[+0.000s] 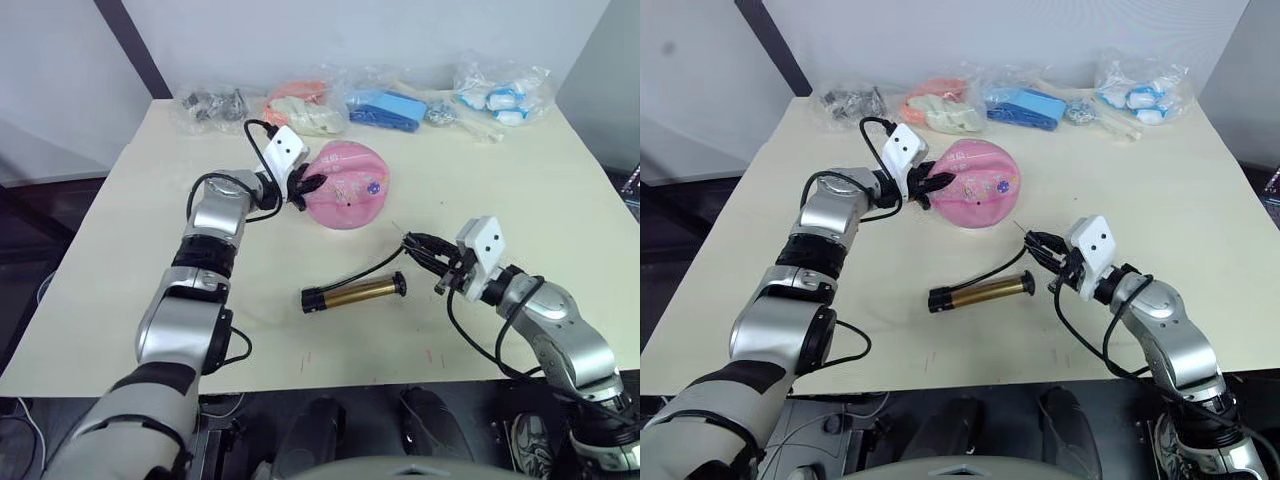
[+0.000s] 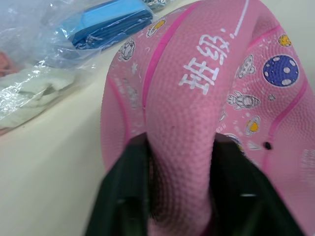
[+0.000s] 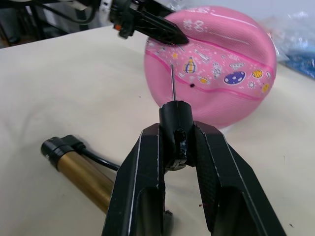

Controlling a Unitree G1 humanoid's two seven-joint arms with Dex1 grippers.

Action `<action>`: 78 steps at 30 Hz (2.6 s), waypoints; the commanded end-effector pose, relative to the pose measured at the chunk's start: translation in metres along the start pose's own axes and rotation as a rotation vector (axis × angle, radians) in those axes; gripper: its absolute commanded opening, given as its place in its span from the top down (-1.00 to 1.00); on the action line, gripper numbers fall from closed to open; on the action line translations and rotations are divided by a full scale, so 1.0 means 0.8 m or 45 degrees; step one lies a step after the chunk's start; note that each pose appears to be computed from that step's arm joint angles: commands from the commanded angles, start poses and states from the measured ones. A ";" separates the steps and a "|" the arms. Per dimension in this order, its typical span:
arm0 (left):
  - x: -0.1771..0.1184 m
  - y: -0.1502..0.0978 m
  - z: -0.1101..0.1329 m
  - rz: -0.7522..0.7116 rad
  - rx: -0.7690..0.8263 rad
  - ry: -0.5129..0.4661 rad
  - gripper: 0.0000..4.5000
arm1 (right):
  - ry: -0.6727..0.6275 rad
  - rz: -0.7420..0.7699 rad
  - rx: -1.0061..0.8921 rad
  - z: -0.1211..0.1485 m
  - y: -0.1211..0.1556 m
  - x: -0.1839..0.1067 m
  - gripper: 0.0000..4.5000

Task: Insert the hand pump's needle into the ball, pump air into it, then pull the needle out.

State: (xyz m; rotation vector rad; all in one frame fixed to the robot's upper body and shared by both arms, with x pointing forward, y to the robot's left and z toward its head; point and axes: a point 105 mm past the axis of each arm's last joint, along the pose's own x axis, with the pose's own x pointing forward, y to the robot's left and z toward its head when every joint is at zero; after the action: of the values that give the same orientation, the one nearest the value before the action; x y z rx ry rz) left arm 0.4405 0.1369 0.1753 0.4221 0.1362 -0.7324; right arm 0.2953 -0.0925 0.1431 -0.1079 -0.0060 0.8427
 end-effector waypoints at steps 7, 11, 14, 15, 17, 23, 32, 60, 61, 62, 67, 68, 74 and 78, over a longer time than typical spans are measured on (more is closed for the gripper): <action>-0.007 0.003 0.004 0.028 0.007 -0.053 0.99 | 0.120 -0.029 0.287 0.021 0.002 0.033 0.85; -0.005 -0.003 0.001 0.027 0.007 -0.056 0.99 | 0.223 -0.047 0.431 0.023 -0.006 0.050 0.85; -0.004 -0.004 0.000 0.037 0.008 -0.055 0.99 | 0.266 -0.045 0.536 0.026 -0.007 0.061 0.85; -0.004 -0.004 0.000 0.041 0.006 -0.057 0.99 | 0.273 -0.036 0.557 0.029 -0.007 0.065 0.85; -0.004 -0.004 -0.001 0.051 0.018 -0.051 0.99 | 0.302 -0.034 0.576 0.031 -0.007 0.072 0.85; -0.002 -0.009 -0.004 0.066 0.020 -0.054 0.99 | 0.346 -0.075 0.793 0.035 -0.006 0.093 0.85; -0.003 -0.014 -0.006 0.096 0.028 -0.070 0.99 | 0.371 -0.104 1.060 0.042 0.001 0.109 0.85; 0.001 -0.025 -0.012 0.099 -0.049 -0.118 0.99 | 0.340 0.032 1.071 0.049 0.028 0.124 0.85; 0.001 -0.025 -0.011 0.101 -0.063 -0.124 0.99 | 0.341 0.033 1.067 0.049 0.027 0.124 0.85; 0.001 -0.026 -0.011 0.101 -0.070 -0.127 0.99 | 0.343 0.037 1.065 0.049 0.026 0.124 0.85; 0.001 -0.033 -0.008 0.104 -0.110 -0.142 0.99 | 0.369 0.049 1.060 0.045 0.023 0.126 0.85; 0.001 -0.034 -0.008 0.109 -0.112 -0.140 0.99 | 0.372 0.049 1.065 0.045 0.023 0.127 0.85; -0.004 -0.036 -0.013 0.158 -0.145 -0.126 0.99 | 0.379 0.040 1.074 0.042 0.016 0.130 0.85; -0.009 -0.033 -0.016 0.206 -0.162 -0.117 0.99 | 0.382 0.027 1.078 0.038 0.009 0.129 0.85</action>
State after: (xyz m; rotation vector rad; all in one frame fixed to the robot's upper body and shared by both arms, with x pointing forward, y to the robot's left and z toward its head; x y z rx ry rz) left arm 0.4203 0.1305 0.1587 0.2918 0.0564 -0.5805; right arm 0.3549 -0.0119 0.1534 0.5789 0.6820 0.7504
